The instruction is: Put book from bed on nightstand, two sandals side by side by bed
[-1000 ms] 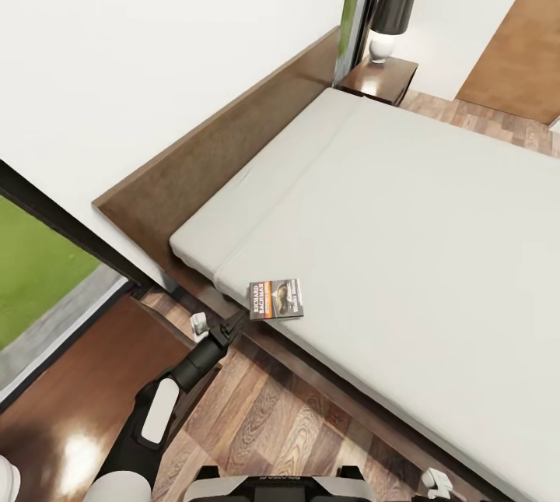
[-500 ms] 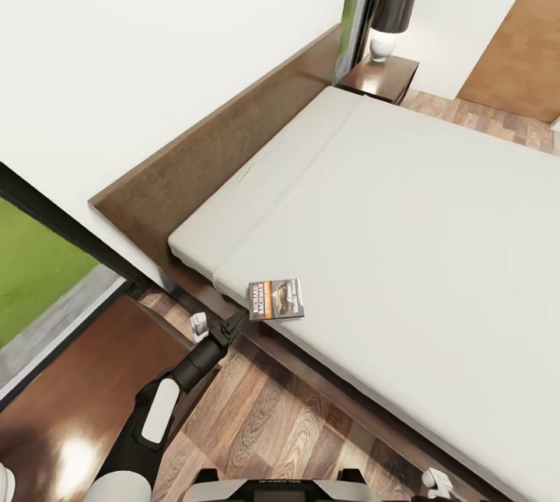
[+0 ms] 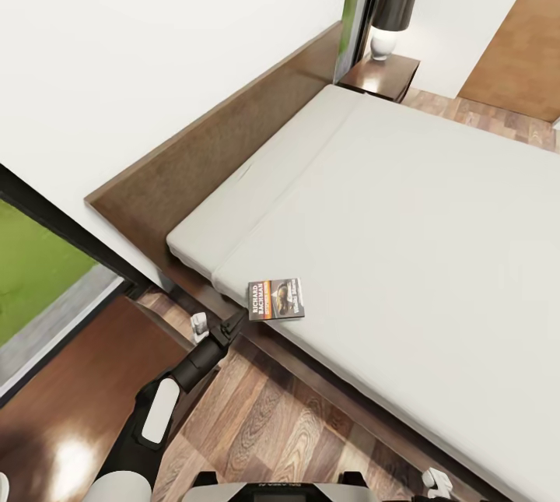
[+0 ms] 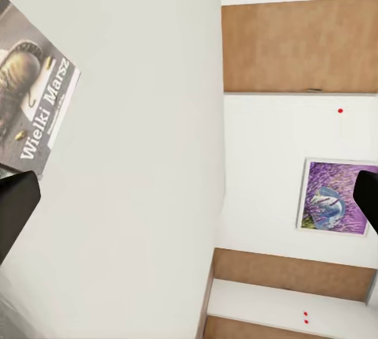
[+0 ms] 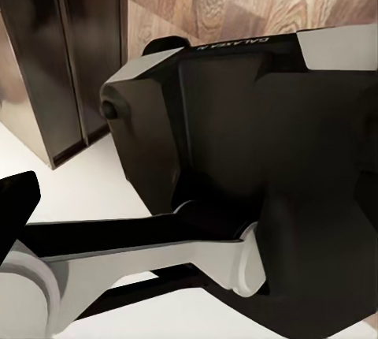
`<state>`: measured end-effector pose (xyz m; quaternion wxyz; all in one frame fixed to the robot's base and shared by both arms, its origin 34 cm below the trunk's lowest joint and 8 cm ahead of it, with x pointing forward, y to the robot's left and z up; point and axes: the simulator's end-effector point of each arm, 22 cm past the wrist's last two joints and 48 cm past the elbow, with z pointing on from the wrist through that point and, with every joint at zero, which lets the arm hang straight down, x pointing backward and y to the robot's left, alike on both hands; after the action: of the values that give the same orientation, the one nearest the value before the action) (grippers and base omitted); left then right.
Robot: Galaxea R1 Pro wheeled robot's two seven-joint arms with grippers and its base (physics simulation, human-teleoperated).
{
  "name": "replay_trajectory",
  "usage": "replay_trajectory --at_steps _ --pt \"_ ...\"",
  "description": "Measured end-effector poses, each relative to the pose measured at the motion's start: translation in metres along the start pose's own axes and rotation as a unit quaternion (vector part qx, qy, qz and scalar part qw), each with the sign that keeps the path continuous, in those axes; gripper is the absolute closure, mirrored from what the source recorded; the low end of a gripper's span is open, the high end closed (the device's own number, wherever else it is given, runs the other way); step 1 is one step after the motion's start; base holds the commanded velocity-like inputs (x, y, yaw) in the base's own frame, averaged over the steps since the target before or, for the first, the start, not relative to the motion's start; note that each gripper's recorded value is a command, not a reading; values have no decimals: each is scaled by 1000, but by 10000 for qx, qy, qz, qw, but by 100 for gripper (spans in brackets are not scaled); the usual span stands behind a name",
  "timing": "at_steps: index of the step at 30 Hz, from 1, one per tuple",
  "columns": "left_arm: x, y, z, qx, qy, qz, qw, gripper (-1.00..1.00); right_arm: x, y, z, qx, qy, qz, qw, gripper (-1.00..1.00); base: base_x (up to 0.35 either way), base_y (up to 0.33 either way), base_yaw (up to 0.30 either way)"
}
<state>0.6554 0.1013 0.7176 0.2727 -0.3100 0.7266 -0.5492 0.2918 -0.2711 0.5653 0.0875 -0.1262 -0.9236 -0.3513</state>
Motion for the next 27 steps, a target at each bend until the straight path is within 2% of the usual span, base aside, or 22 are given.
replay_trajectory --at_steps 27 --pt "-1 32 12 5 -4 -16 10000 -100 -16 -24 18 5 -43 19 10000 -100 0 0 0"
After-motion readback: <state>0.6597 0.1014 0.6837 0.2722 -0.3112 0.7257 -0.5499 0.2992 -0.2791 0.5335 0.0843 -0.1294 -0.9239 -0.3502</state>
